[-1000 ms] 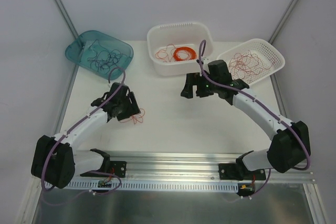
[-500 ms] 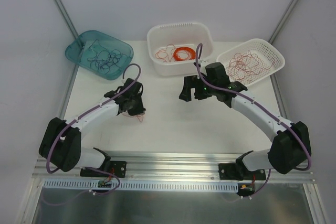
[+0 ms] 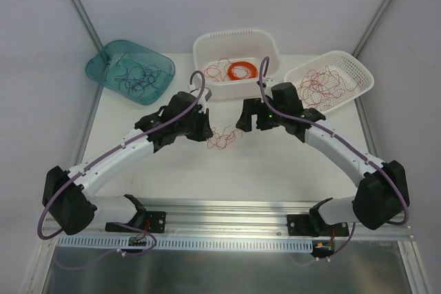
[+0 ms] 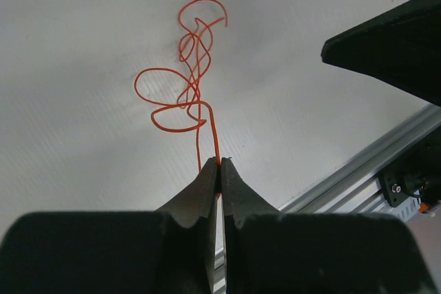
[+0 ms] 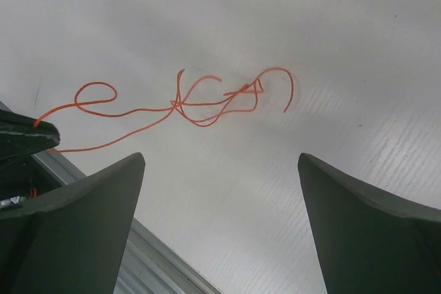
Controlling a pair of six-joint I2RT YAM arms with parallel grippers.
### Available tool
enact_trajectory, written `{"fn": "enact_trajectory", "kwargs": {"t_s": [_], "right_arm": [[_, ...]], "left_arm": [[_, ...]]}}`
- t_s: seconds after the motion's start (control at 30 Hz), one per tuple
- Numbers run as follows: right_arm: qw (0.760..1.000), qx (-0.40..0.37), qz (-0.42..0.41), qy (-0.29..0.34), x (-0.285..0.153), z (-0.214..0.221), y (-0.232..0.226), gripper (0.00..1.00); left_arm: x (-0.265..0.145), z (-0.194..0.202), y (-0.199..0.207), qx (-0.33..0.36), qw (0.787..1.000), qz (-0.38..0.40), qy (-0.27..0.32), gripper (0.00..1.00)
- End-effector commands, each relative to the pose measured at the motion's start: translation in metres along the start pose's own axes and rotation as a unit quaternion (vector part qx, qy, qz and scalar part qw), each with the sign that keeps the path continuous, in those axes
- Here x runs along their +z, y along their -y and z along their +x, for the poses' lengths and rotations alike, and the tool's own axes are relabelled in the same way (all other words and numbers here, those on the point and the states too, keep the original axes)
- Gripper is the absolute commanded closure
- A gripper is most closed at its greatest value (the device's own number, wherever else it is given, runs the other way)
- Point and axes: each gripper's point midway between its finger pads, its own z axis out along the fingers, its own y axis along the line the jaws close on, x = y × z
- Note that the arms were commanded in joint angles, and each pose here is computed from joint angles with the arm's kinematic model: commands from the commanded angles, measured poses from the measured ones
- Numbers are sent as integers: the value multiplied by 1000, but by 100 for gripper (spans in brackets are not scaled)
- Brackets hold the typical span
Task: Untangle the cables
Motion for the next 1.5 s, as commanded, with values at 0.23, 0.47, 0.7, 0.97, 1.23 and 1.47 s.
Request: {"fn": "enact_trajectory", "kwargs": {"t_s": [0.23, 0.47, 0.7, 0.97, 1.23, 1.47], "right_arm": [[999, 20, -1, -43, 51, 29, 7, 14], [997, 27, -14, -70, 84, 41, -9, 30], [994, 38, -44, -97, 102, 60, -26, 50], [992, 62, -27, -110, 122, 73, -30, 65], [991, 68, 22, -114, 121, 82, -13, 92], [987, 24, 122, -98, 83, 70, 32, 99]], "left_arm": [[-2, 19, -5, 12, 1000, 14, -8, 100], [-2, 26, -10, 7, 1000, 11, -4, 100], [-3, 29, -14, -2, 1000, 3, 1, 100], [-5, 34, -16, -4, 1000, 3, 4, 100], [-12, 30, -26, 1, 1000, -18, 26, 100], [-32, 21, -71, -26, 993, -94, 70, 100]]}}
